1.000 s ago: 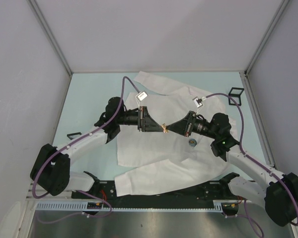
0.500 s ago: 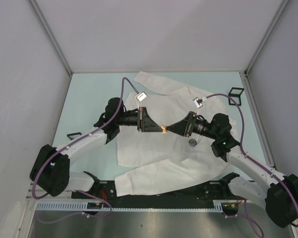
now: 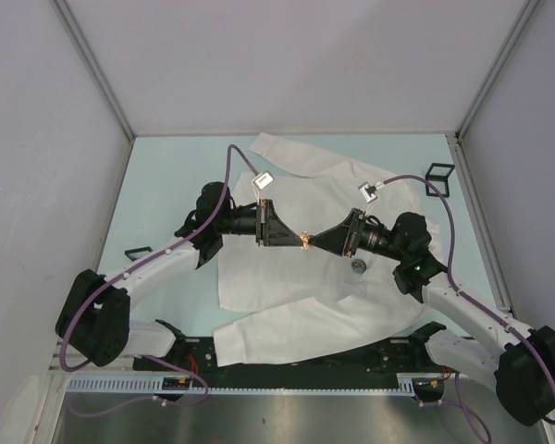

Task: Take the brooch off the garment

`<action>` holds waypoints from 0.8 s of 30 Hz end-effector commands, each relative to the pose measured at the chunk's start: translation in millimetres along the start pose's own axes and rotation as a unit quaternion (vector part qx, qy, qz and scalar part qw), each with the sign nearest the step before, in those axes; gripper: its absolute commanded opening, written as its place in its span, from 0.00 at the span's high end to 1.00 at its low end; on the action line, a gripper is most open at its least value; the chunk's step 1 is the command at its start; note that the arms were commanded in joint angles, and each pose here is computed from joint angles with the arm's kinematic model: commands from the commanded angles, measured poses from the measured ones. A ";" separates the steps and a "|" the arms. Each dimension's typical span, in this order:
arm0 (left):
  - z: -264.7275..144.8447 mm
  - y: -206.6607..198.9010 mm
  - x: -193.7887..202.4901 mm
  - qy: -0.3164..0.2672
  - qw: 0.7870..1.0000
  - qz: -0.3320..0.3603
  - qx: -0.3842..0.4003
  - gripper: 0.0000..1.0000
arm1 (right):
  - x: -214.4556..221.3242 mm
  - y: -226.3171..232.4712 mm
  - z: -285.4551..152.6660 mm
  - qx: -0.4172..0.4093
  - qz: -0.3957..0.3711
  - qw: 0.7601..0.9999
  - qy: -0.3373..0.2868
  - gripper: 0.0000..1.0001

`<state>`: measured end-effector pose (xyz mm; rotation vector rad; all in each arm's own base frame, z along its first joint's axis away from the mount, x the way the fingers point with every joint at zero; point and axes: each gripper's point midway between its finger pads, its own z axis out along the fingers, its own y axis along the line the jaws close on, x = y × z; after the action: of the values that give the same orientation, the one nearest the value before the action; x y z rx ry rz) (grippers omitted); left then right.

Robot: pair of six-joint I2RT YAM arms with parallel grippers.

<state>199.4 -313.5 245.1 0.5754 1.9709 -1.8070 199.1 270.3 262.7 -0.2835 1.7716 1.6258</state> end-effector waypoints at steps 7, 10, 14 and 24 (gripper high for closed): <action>-3.3 -14.1 -6.8 -0.011 0.999 0.031 0.022 1.00 | -4.8 9.6 5.9 -0.026 -0.016 0.999 -0.010 0.75; -2.9 -15.7 -6.2 -0.009 0.999 0.033 0.024 1.00 | -4.3 8.5 6.6 -0.025 -0.016 1.000 -0.009 0.75; -2.9 -16.1 -6.3 -0.009 0.999 0.035 0.026 1.00 | -3.9 7.7 7.6 -0.023 -0.013 1.000 -0.009 0.77; -3.1 -17.6 -6.2 -0.009 0.999 0.038 0.026 1.00 | -3.5 0.8 8.9 -0.010 -0.009 1.000 -0.012 0.80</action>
<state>199.7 -314.2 250.2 0.5906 1.9380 -1.8125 203.6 275.9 258.6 -0.2783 1.7722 1.6290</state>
